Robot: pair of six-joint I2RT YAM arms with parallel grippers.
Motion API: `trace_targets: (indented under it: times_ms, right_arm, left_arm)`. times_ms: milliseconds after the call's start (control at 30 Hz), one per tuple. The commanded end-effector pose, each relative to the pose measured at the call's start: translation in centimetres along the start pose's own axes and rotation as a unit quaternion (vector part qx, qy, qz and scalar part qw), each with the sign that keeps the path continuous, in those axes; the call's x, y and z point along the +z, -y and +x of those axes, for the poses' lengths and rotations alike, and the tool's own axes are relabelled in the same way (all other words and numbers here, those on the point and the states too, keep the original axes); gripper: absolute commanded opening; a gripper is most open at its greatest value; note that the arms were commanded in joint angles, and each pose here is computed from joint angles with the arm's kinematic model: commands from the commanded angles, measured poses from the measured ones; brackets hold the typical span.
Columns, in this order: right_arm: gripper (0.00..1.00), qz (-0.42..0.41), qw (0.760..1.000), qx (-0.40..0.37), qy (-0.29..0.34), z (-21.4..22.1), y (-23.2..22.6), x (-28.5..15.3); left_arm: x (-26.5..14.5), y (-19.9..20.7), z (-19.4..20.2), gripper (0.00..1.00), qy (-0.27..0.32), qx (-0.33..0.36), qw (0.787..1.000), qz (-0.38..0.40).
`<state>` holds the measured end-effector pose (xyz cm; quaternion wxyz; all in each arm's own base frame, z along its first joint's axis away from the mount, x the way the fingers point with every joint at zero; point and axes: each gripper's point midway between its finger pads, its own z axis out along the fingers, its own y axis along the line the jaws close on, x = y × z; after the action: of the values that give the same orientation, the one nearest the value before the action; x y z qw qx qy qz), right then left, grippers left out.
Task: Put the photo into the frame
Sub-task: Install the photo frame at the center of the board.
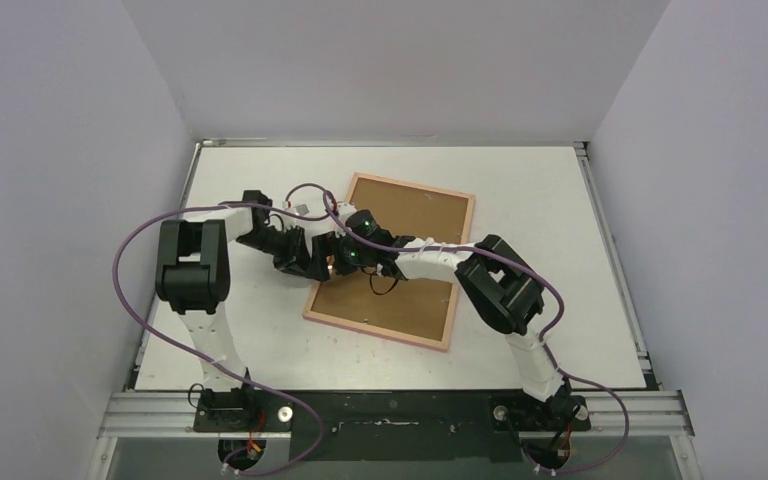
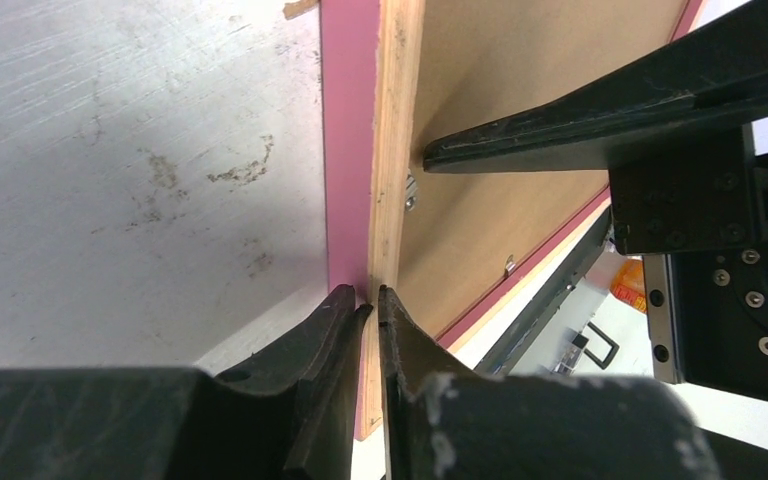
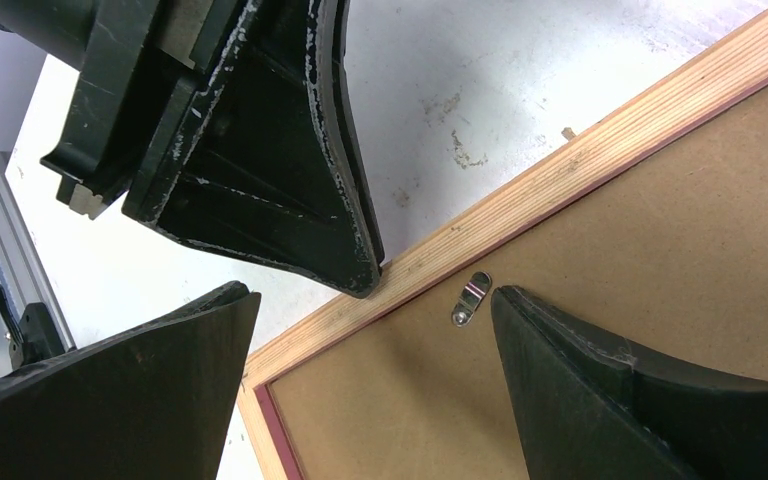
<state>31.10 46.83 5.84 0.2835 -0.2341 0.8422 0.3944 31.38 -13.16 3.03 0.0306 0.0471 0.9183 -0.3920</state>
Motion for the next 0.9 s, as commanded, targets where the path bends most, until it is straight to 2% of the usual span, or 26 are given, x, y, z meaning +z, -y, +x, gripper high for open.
trace_targets:
  times_ms: [0,400,867]
  right_arm:
    - [0.90,-0.026,0.999,-0.009,0.024,-1.2,-1.1,0.6]
    - [0.90,-0.050,0.998,-0.002,0.022,-0.1,-1.9,0.6]
    - [0.90,-0.084,0.994,0.043,0.045,-0.3,-3.5,-0.6]
  left_arm:
    - [0.4,-0.7,-0.1,0.11,-0.001,0.007,1.000,-0.008]
    - [1.0,-1.6,0.1,0.09,-0.006,-0.002,1.000,-0.019]
    - [1.1,-2.1,0.1,0.08,-0.004,-0.002,0.999,-0.034]
